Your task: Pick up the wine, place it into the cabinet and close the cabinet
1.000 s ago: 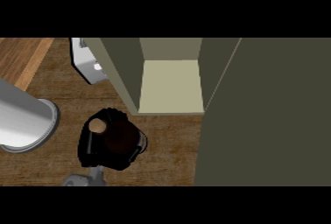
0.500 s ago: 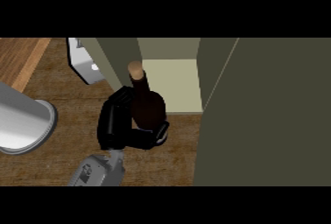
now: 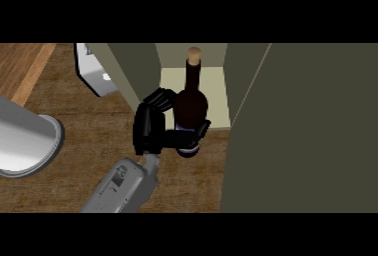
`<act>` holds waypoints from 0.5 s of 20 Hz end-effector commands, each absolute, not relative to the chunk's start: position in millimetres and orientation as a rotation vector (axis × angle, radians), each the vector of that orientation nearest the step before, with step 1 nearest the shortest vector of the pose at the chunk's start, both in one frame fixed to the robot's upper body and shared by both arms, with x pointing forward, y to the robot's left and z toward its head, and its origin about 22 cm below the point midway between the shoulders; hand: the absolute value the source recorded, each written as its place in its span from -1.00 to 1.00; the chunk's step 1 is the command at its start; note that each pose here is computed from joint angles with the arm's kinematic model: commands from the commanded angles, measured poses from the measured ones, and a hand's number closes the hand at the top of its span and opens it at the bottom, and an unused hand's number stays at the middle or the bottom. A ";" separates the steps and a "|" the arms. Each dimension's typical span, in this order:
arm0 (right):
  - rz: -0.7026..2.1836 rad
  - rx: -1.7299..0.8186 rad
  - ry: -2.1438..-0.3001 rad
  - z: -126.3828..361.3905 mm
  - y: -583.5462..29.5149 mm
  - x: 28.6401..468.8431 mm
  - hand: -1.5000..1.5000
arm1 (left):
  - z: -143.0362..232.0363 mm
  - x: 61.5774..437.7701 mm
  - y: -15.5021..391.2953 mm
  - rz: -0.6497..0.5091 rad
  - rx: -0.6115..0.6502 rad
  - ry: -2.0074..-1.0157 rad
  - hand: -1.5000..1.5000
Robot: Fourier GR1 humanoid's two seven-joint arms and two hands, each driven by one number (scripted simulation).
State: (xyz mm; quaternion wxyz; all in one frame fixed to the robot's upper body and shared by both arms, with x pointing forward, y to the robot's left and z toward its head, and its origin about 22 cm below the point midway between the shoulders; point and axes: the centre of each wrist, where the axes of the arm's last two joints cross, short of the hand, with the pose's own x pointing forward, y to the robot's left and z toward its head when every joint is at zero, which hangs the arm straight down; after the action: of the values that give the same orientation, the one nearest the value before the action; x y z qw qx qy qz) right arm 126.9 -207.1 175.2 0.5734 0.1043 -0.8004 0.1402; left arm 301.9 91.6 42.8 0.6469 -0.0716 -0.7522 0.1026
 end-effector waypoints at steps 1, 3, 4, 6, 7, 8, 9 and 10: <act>0.338 0.353 -1.920 199.0 -218.0 100.2 -1.00 | 21.8 322.3 100.5 0.218 -0.115 -1.692 1.00; 0.308 0.365 -1.904 204.6 -215.5 83.7 -1.00 | 22.5 313.4 85.4 0.211 -0.093 -1.674 1.00; 0.343 0.359 -1.927 206.9 -218.8 84.2 -1.00 | 22.5 321.2 82.4 0.220 -0.101 -1.673 1.00; 0.329 0.357 -1.935 203.8 -214.2 86.1 -1.00 | 11.8 323.1 85.1 0.213 -0.103 -1.650 1.00; 0.319 0.370 -1.935 204.1 -217.7 83.3 -1.00 | 5.7 320.5 84.1 0.239 -0.073 -1.659 1.00; 0.313 0.386 -1.915 195.8 -211.8 96.2 -1.00 | -6.6 313.8 82.0 0.228 -0.077 -1.644 1.00; 0.313 0.361 -1.919 203.5 -216.6 85.6 -1.00 | -1.5 315.9 81.8 0.216 -0.076 -1.646 1.00; 0.336 0.380 -1.918 191.5 -214.6 91.8 -1.00 | -14.3 321.3 83.2 0.199 -0.067 -1.656 1.00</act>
State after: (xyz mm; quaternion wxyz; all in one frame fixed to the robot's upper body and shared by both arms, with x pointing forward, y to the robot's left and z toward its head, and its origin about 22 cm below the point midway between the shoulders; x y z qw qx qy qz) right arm 124.3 -208.2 171.9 0.5738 0.1141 -0.7980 0.1447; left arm 318.0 83.4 5.4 0.6691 -0.0405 -0.7359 0.0955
